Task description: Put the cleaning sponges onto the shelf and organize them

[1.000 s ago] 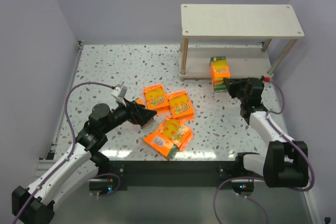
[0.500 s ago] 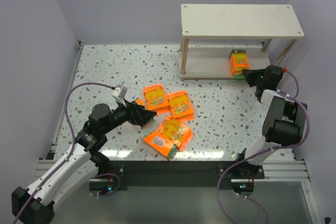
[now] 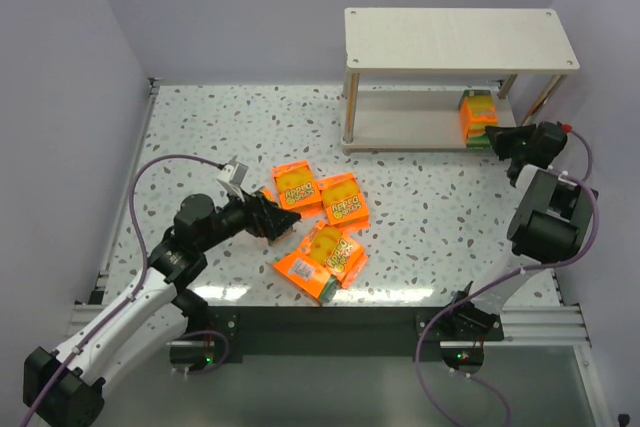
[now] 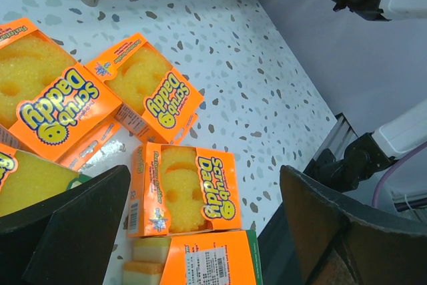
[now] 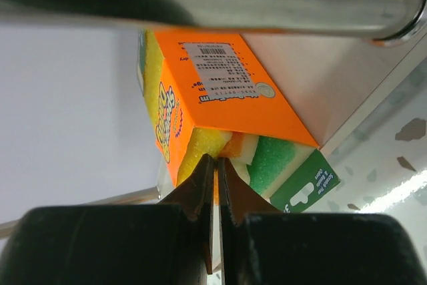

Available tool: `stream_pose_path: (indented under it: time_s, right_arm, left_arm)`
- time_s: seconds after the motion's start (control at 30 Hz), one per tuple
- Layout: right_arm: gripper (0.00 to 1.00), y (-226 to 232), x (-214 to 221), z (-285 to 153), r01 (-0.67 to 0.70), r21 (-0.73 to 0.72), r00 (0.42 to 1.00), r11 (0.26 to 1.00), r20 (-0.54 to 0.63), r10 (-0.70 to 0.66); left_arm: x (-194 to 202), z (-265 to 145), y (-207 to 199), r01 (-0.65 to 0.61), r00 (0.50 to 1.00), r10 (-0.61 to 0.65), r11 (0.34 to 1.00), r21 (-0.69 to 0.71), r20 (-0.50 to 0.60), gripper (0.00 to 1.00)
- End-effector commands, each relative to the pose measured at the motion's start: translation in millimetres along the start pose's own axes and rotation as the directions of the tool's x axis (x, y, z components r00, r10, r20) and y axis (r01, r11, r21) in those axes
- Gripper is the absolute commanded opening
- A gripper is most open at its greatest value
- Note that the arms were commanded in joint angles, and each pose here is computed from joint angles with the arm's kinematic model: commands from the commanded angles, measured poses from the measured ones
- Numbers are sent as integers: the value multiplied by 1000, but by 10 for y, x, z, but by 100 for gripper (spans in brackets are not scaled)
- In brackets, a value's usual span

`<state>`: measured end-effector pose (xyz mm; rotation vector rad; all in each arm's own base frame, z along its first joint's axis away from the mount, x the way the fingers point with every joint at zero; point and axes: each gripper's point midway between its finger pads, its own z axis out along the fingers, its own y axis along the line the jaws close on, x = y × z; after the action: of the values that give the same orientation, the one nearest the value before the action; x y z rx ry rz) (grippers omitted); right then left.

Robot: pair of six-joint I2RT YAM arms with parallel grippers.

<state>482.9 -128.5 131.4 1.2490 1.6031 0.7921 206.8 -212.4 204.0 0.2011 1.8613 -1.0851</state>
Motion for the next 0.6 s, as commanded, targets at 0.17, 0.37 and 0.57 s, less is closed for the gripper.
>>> stream_pose_path:
  time_s: [0.17,0.37,0.57]
  right_arm:
    - [0,93,-238,111,49,-63,999,997,7,-48]
    - [6,147,-262,185,50,-97,999,994,1,-50]
    - [42,249,-279,135,30,-150,999,988,25,-27]
  left_arm:
    - [-149,16,-156,-20,999,17,998,66,47,100]
    - [-124,25,-148,-11,999,9,998,69,41,100]
    - [-140,8,-173,-11,999,7,997,77,48,100]
